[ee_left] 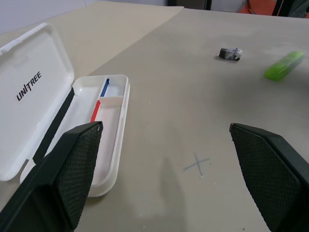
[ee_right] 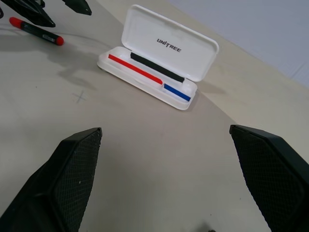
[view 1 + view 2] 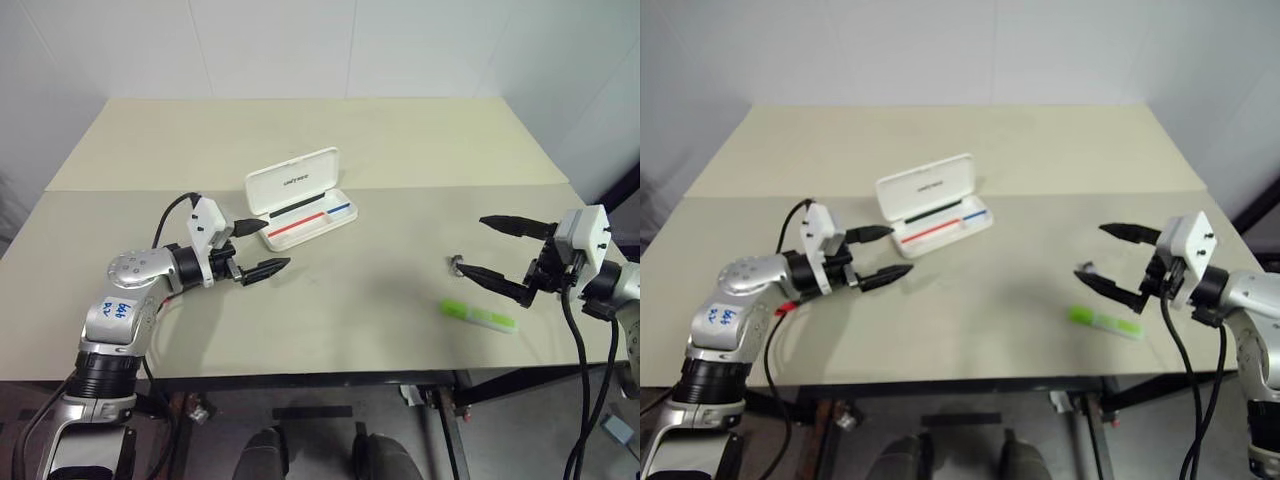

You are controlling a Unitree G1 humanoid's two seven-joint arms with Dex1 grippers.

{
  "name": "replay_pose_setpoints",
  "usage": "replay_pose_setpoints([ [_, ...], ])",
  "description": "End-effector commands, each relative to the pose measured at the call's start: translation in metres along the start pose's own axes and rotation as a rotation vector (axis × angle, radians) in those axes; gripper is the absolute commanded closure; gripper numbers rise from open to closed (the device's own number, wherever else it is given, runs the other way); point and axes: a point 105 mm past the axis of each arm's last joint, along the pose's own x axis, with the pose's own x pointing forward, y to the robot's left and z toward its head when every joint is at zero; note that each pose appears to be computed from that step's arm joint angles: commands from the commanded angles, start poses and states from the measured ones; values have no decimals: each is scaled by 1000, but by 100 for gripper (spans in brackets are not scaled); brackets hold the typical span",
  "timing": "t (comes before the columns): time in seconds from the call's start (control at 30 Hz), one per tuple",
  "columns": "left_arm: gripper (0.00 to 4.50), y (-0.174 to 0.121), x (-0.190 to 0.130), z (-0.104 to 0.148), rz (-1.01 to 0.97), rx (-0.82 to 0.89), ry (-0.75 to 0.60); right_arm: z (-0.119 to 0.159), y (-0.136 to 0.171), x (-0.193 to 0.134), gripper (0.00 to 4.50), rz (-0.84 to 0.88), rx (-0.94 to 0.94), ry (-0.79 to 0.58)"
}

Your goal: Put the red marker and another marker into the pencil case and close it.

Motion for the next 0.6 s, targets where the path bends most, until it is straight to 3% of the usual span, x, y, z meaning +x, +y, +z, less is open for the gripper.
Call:
replay_pose_setpoints([
  [0.03,2,3,-5,19,10,43,-36,9,-3,4,0,14,-31,-30],
  [0.23,2,-7,-1,12,-42,35,-30,-2,2,14,0,49,-35,-30],
  [0.43,2,6,-3,13,-34,61,-10,2,19,37,0,163,-27,-59],
  [0.57,89,12,-10,11,-27,72,9,11,30,57,0,225,-29,-110],
  [0.6,130,14,-11,10,-23,77,17,12,33,61,0,241,-32,-121],
])
